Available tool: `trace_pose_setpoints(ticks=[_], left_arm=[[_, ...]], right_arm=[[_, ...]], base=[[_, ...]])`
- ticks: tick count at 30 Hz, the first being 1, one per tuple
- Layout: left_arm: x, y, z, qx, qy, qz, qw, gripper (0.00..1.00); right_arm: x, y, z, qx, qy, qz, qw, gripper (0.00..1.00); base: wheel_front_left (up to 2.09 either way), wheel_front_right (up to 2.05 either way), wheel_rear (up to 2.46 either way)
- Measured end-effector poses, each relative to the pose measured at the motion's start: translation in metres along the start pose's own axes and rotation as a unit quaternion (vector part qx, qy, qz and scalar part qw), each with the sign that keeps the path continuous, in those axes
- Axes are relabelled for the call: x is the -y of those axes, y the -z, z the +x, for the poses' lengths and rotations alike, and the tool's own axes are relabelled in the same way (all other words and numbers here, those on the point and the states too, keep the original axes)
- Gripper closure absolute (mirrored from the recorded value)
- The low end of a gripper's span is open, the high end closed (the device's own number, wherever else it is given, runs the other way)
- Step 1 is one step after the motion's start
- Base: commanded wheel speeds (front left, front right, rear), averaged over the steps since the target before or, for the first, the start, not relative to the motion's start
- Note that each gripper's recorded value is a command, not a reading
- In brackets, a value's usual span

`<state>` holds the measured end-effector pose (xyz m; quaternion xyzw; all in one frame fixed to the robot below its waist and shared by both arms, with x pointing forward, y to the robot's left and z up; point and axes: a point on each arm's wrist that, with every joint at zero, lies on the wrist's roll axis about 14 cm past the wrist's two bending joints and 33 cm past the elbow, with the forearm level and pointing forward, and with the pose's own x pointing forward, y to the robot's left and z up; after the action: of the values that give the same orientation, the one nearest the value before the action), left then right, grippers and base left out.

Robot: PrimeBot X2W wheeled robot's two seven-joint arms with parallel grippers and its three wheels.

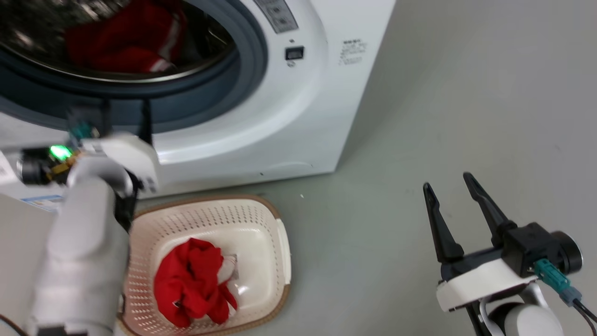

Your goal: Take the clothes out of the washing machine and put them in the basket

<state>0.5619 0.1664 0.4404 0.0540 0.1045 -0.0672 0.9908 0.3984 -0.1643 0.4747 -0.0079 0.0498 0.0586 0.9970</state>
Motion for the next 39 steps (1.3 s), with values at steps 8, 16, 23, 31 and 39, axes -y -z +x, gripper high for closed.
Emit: trace_pose_setpoints(ticks=[8, 16, 23, 31, 39], left_arm=[[-0.008, 0.011, 0.075, -0.061, 0.009, 0.020, 0.998, 0.00], [-0.005, 0.036, 0.137, -0.134, 0.026, 0.047, 0.990, 0.00], [-0.015, 0.060, 0.187, -0.217, 0.016, 0.075, 0.973, 0.00], [-0.015, 0.096, 0.201, -0.304, 0.017, 0.108, 0.946, 0.00], [-0.028, 0.117, 0.199, -0.348, 0.007, 0.098, 0.932, 0.00]], right_arm=[[0.013, 0.028, 0.014, -0.026, 0.016, 0.014, 0.999, 0.00], [0.025, 0.064, 0.016, -0.064, 0.034, 0.028, 0.997, 0.00], [0.037, 0.099, 0.006, -0.111, 0.057, 0.035, 0.992, 0.00], [0.037, 0.118, -0.004, -0.141, 0.065, 0.042, 0.987, 0.00], [0.038, 0.126, -0.011, -0.155, 0.071, 0.047, 0.984, 0.00]], base=[[0.00, 0.00, 0.00], [0.00, 0.00, 0.00], [0.00, 0.00, 0.00], [0.00, 0.00, 0.00], [0.00, 0.00, 0.00]])
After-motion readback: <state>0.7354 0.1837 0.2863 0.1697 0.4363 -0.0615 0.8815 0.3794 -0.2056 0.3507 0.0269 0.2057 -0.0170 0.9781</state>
